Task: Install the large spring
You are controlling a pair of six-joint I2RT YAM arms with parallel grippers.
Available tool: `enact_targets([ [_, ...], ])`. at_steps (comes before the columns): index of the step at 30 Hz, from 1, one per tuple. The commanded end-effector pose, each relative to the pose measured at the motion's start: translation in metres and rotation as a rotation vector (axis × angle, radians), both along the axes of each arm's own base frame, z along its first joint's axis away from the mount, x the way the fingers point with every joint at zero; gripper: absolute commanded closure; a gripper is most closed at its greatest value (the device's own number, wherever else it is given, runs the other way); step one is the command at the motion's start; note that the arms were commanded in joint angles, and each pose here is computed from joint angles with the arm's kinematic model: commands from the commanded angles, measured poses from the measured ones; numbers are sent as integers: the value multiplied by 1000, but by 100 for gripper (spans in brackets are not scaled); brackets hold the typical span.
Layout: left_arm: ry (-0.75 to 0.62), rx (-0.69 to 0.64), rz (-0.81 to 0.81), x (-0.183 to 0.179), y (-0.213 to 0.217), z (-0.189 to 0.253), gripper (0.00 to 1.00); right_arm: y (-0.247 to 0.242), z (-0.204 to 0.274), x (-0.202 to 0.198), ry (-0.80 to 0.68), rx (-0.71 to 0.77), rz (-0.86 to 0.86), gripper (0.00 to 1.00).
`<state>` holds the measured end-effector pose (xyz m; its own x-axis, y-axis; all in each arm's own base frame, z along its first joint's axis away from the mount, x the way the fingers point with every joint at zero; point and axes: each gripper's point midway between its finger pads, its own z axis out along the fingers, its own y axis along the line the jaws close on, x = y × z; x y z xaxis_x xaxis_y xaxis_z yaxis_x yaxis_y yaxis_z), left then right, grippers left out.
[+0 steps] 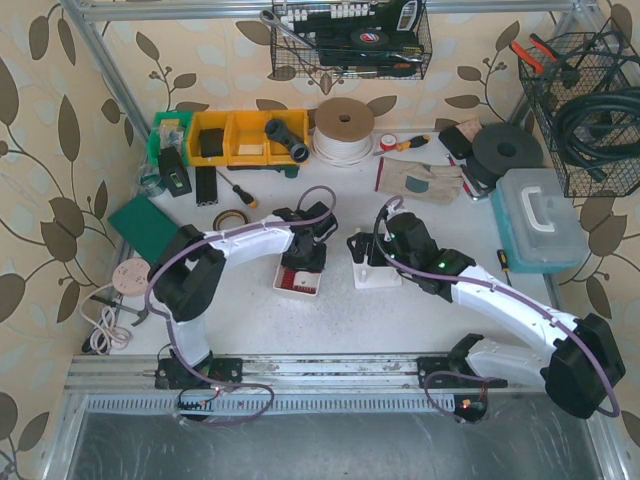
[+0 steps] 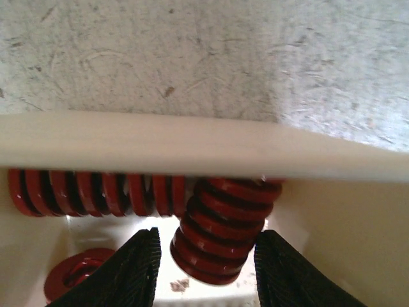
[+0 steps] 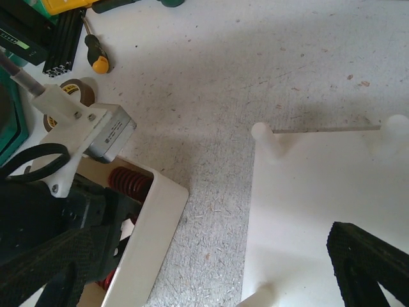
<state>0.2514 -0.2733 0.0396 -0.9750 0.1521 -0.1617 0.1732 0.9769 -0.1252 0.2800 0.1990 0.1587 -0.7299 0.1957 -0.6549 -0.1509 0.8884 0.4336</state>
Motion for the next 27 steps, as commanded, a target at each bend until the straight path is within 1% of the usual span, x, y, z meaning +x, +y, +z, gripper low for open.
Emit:
enact_targets([
  [1, 9, 145, 59, 0, 17, -3, 54, -4, 5, -1, -22, 21, -13, 1],
  [4, 22, 163, 62, 2, 16, -10, 54, -5, 6, -2, -29, 28, -12, 1],
  [6, 26, 165, 55, 3, 11, -11, 57, -5, 7, -4, -31, 32, -9, 1],
  [11, 19, 120, 52, 6, 0, -10, 74, -7, 10, -4, -41, 36, -8, 1],
  [16, 25, 103, 55, 6, -3, -9, 95, -9, 10, -4, -46, 38, -23, 1],
  [18, 10, 98, 48, 7, -2, -5, 100, -10, 10, -4, -49, 44, -30, 1],
  [22, -63, 47, -5, 12, -5, 18, 100, -5, 13, -5, -50, 78, -11, 1],
  [27, -148, -50, -124, 9, -11, 50, 100, 19, 21, -11, -6, 192, 107, 1],
])
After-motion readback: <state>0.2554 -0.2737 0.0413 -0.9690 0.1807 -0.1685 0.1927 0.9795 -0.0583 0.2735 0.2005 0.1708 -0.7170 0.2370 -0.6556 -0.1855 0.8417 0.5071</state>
